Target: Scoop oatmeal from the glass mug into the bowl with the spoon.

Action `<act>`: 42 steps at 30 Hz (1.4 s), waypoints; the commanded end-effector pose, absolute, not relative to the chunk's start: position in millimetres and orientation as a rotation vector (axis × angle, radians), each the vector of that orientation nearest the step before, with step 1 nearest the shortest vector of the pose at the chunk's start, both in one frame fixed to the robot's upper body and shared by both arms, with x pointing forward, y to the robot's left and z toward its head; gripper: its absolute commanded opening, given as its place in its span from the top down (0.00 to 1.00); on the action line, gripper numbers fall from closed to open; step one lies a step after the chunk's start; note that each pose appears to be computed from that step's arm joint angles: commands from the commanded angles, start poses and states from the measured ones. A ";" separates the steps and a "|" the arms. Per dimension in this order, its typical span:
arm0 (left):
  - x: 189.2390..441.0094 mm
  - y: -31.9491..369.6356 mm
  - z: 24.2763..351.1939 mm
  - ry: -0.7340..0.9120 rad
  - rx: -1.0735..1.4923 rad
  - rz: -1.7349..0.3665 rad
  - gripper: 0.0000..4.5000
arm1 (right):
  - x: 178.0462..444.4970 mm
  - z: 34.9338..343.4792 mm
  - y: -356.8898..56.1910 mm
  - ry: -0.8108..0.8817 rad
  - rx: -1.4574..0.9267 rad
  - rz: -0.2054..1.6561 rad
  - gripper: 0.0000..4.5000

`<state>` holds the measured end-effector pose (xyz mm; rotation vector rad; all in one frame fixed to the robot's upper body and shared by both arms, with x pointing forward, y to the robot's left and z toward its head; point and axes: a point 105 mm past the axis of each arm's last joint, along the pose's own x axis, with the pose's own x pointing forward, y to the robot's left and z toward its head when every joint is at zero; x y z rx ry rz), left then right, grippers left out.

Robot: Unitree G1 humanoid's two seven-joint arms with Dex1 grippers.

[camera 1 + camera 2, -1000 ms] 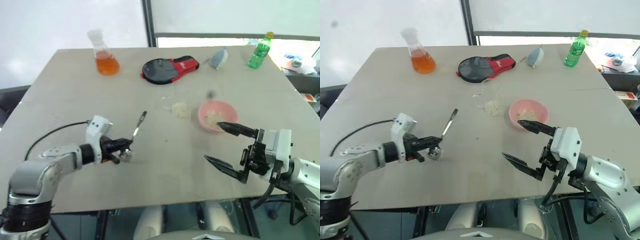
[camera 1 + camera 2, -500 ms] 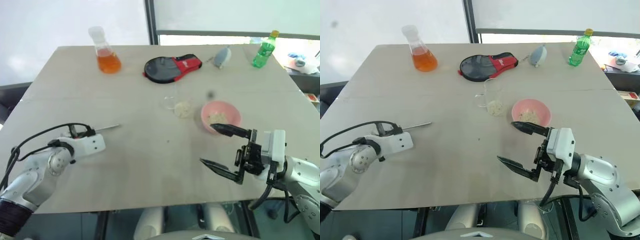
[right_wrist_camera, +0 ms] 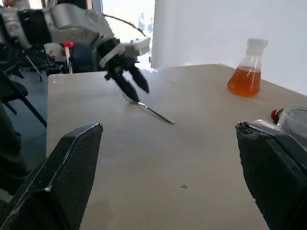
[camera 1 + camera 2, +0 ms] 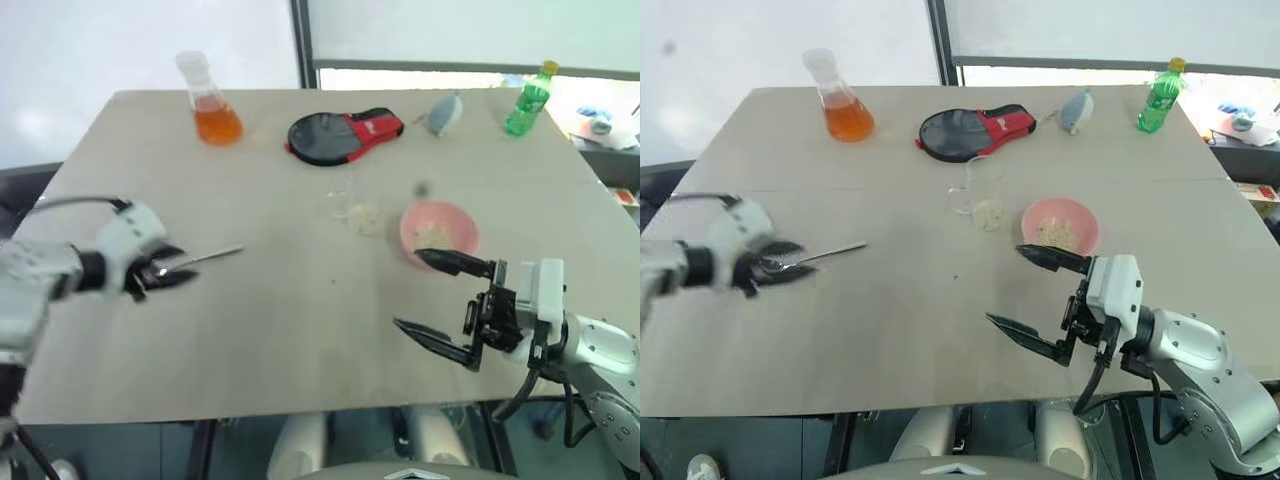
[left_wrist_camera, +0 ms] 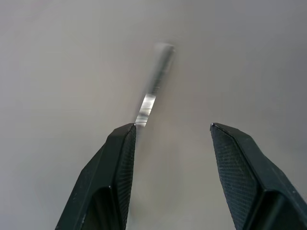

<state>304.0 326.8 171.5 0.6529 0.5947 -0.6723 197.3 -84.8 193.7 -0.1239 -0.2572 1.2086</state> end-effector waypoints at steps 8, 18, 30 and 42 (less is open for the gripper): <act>324.7 348.0 120.1 0.948 0.825 -0.842 0.44 | 181.7 200.6 -84.1 -0.305 -0.203 1.170 0.00; 324.5 331.2 103.0 0.904 0.739 -0.940 0.99 | 184.3 197.7 -83.9 -0.259 -0.211 1.181 0.00; 336.2 227.2 243.5 -0.123 0.384 -0.776 0.99 | 249.5 225.8 -90.6 -0.210 -0.280 0.838 0.00; 340.3 126.2 271.1 -0.554 0.589 -0.737 0.99 | 319.4 306.4 -28.2 -0.170 0.096 0.906 0.00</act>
